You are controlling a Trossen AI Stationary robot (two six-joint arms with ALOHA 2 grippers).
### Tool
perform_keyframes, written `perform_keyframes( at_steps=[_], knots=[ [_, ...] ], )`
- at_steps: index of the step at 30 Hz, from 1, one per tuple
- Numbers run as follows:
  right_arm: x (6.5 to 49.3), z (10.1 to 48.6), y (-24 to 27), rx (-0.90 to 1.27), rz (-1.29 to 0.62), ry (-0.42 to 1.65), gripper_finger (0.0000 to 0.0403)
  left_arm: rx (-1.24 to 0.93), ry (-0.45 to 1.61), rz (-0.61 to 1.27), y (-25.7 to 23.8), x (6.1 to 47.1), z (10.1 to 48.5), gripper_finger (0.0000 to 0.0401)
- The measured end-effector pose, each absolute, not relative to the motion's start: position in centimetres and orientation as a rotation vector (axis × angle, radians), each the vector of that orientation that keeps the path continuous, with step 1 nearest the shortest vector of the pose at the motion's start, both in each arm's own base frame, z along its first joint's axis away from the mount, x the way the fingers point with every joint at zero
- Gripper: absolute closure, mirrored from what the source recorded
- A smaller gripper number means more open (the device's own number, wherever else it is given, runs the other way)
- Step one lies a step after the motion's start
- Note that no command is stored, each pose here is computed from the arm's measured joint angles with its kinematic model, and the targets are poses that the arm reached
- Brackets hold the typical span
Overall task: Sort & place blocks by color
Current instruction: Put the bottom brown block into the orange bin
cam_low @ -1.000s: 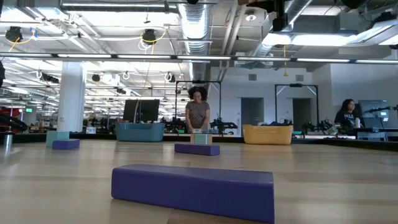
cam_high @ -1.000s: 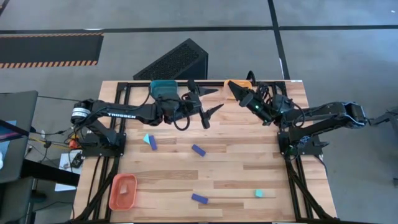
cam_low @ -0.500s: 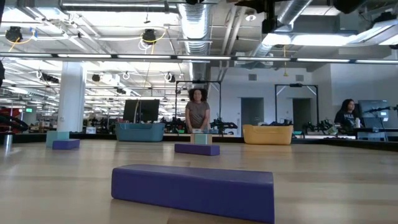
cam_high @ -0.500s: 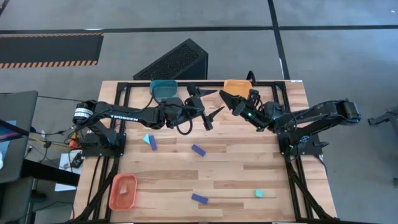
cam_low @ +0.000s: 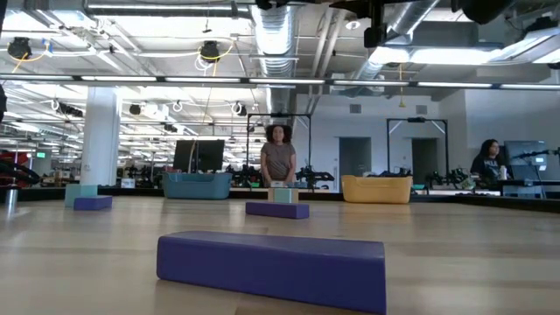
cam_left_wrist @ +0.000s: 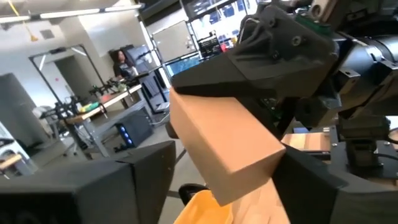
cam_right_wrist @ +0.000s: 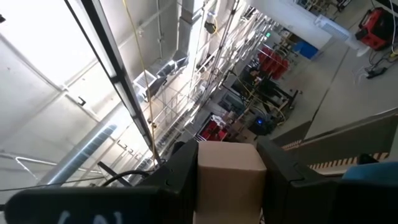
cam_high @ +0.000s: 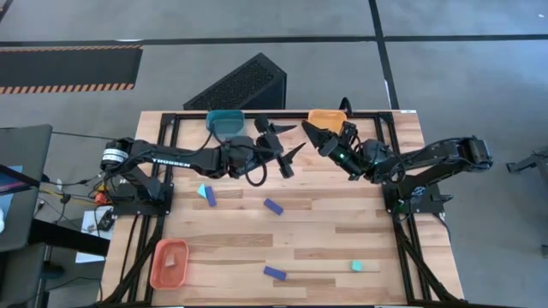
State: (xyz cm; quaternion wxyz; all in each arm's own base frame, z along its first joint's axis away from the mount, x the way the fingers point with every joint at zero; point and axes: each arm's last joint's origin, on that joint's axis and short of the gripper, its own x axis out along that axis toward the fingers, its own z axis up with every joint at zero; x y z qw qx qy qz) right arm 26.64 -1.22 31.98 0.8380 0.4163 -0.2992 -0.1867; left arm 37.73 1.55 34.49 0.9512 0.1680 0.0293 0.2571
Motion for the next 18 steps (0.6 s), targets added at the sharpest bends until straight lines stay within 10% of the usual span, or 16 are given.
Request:
perform_keyframes(
  at_steps=[11, 18],
  knots=[
    [26.5, 32.2, -1.3, 0.881, -0.405, -0.648, 0.0265, 0.381, 0.046, 0.566, 2.2, 37.7, 34.8, 0.0294],
    [26.8, 31.7, -1.6, 0.816, -0.41, -0.594, 0.0197, 0.405, 0.046, 0.599, 3.0, 37.5, 35.1, 0.0296]
  ],
)
